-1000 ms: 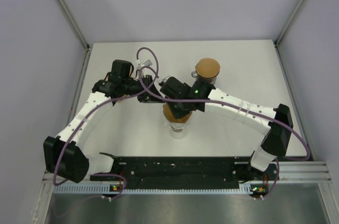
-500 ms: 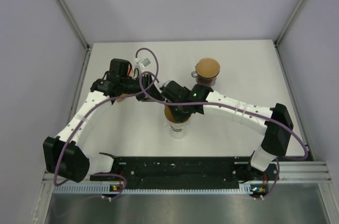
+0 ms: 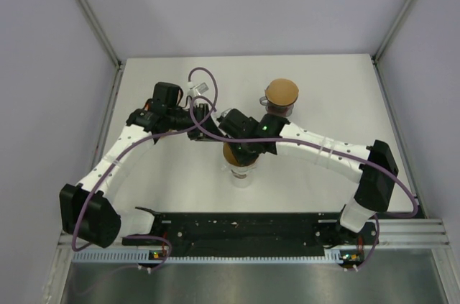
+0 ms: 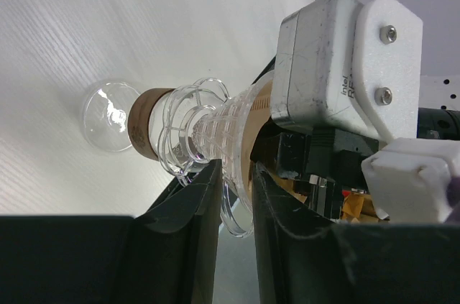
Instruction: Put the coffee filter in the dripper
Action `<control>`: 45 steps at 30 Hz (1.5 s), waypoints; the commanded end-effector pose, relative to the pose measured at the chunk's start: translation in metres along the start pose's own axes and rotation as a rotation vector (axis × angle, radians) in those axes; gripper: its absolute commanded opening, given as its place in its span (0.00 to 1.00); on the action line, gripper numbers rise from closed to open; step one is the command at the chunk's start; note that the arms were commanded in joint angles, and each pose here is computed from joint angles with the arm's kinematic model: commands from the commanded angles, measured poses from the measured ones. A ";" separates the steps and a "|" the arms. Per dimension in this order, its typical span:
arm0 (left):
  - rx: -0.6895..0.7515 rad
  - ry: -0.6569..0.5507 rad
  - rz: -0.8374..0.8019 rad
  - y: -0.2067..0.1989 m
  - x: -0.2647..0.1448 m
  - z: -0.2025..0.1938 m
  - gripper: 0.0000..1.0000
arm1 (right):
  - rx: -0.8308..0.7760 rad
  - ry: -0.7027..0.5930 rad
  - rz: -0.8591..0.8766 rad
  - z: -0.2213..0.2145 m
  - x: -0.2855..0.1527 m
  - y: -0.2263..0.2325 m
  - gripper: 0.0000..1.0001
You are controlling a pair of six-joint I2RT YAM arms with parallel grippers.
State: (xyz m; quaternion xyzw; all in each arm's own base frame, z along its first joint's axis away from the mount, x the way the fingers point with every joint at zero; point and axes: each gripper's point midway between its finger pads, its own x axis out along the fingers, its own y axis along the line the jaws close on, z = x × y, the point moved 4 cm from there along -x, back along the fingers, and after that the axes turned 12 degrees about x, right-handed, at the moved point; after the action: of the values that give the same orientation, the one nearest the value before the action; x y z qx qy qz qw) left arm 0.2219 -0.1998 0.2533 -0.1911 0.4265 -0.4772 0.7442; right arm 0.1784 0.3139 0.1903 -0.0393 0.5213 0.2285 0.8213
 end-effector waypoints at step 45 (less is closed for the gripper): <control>0.192 -0.047 0.008 -0.020 -0.015 0.020 0.48 | 0.305 -0.515 -0.103 0.095 -0.153 -0.178 0.58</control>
State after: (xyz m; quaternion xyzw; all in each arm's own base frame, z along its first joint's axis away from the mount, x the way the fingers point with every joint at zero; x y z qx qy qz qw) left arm 0.2239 -0.1994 0.2650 -0.1504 0.4014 -0.4913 0.7582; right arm 0.2726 0.1464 0.3180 0.0877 0.3686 0.0959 0.9205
